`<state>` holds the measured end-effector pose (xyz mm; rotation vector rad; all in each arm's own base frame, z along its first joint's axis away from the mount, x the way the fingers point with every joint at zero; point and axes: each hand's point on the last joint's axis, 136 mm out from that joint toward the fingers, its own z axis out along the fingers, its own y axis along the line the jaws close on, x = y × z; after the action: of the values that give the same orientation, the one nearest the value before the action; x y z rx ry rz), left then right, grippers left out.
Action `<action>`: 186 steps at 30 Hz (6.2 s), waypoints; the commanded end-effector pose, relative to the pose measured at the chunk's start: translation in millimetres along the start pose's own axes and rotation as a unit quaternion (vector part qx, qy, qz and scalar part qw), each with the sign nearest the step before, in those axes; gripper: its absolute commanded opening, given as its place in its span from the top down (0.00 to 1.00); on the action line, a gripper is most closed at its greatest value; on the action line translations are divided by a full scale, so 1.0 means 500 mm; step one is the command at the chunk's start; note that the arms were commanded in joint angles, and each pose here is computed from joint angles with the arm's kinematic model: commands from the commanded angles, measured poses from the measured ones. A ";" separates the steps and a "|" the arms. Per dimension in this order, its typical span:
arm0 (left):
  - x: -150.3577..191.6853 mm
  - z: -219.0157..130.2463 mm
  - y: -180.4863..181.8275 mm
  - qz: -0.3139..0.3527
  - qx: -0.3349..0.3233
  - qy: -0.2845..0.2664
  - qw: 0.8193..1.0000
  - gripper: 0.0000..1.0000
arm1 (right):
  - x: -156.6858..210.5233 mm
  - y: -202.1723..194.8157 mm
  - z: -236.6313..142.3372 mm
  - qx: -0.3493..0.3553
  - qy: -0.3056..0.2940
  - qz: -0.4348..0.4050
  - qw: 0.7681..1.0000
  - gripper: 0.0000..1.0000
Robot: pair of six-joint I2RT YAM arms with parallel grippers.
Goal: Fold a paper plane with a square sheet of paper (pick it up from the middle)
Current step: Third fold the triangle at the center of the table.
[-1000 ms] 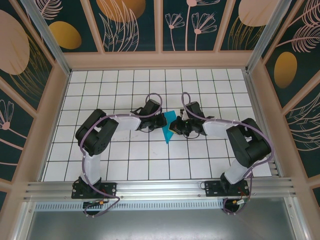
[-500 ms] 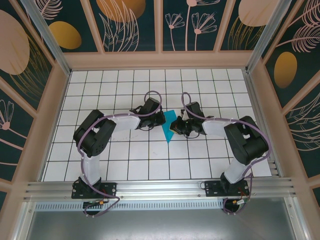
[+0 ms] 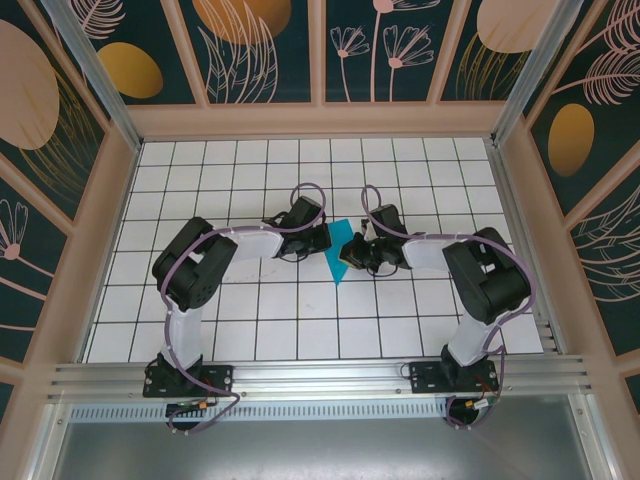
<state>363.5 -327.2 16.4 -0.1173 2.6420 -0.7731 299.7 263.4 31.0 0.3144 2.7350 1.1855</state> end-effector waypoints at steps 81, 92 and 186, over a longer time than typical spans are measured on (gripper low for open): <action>0.040 0.023 0.030 0.007 -0.020 0.040 0.999 0.93 | 0.005 -0.004 0.020 0.008 0.029 -0.045 0.999 0.86; 0.041 0.024 0.028 0.007 -0.018 0.042 0.999 0.93 | -0.002 -0.005 0.035 0.003 0.027 -0.041 0.999 0.86; 0.089 0.005 0.022 -0.022 0.013 0.084 0.996 1.00 | 0.019 -0.042 0.036 0.023 0.042 -0.049 0.998 1.00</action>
<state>328.2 -336.8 15.5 -0.1053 2.7327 -0.9898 304.9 273.5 17.3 0.1472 2.7554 1.1913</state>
